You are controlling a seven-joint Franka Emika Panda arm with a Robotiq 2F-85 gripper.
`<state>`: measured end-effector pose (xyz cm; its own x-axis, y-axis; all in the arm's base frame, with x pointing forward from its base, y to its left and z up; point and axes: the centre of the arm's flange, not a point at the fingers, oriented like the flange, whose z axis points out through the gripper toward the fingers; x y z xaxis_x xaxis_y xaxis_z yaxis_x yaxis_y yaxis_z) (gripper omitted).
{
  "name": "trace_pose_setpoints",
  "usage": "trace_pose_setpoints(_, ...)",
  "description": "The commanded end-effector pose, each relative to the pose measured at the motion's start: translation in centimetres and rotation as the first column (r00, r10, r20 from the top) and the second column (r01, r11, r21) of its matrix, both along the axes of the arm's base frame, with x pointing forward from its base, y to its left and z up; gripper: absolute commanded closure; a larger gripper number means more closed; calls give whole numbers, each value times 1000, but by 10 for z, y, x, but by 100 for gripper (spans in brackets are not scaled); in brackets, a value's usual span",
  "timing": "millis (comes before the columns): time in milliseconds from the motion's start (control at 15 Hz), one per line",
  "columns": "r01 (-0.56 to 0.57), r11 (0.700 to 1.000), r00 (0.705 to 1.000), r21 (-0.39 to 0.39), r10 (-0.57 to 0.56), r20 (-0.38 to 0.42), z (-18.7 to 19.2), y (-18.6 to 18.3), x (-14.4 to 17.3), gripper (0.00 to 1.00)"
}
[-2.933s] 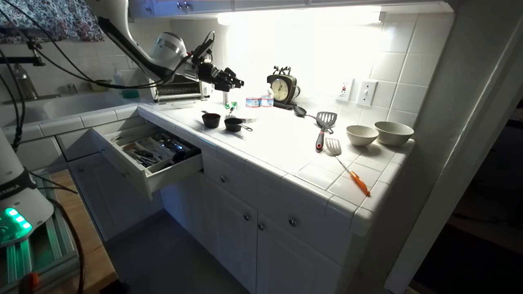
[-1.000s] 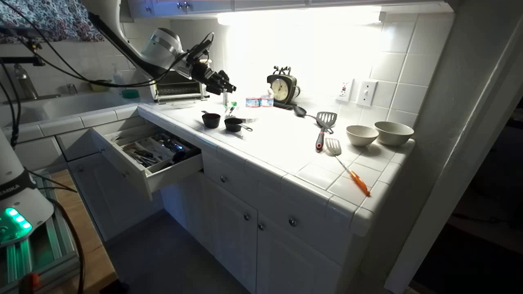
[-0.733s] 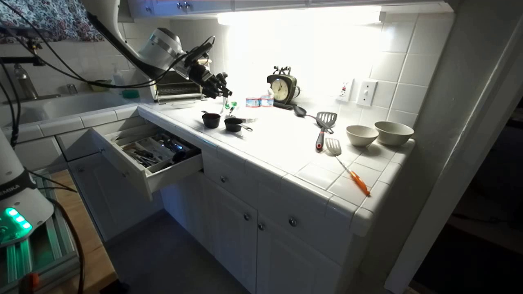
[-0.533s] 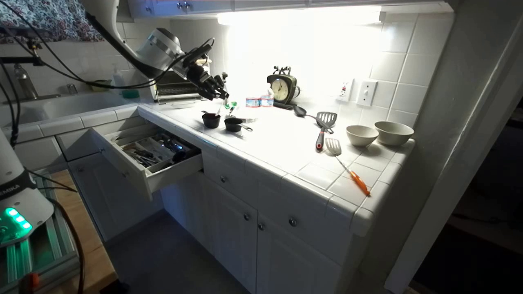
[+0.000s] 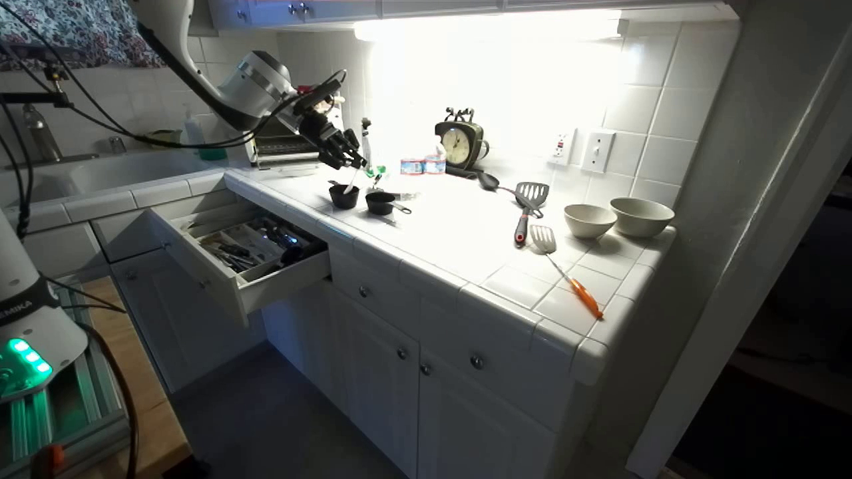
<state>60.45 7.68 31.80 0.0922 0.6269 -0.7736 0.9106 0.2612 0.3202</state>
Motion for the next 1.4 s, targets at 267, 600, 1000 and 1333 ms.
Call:
trace_pose_setpoints(267,13,1000,999,22,-12,-38,-18,7,3,96)
trace_pose_setpoints(600,25,999,998,33,-23,-52,-29,12,3,96)
trace_pose_setpoints(1000,69,995,996,70,-64,-62,-36,16,6,96)
trace_pose_setpoints(1333,138,981,989,135,-130,-66,-39,17,9,96)
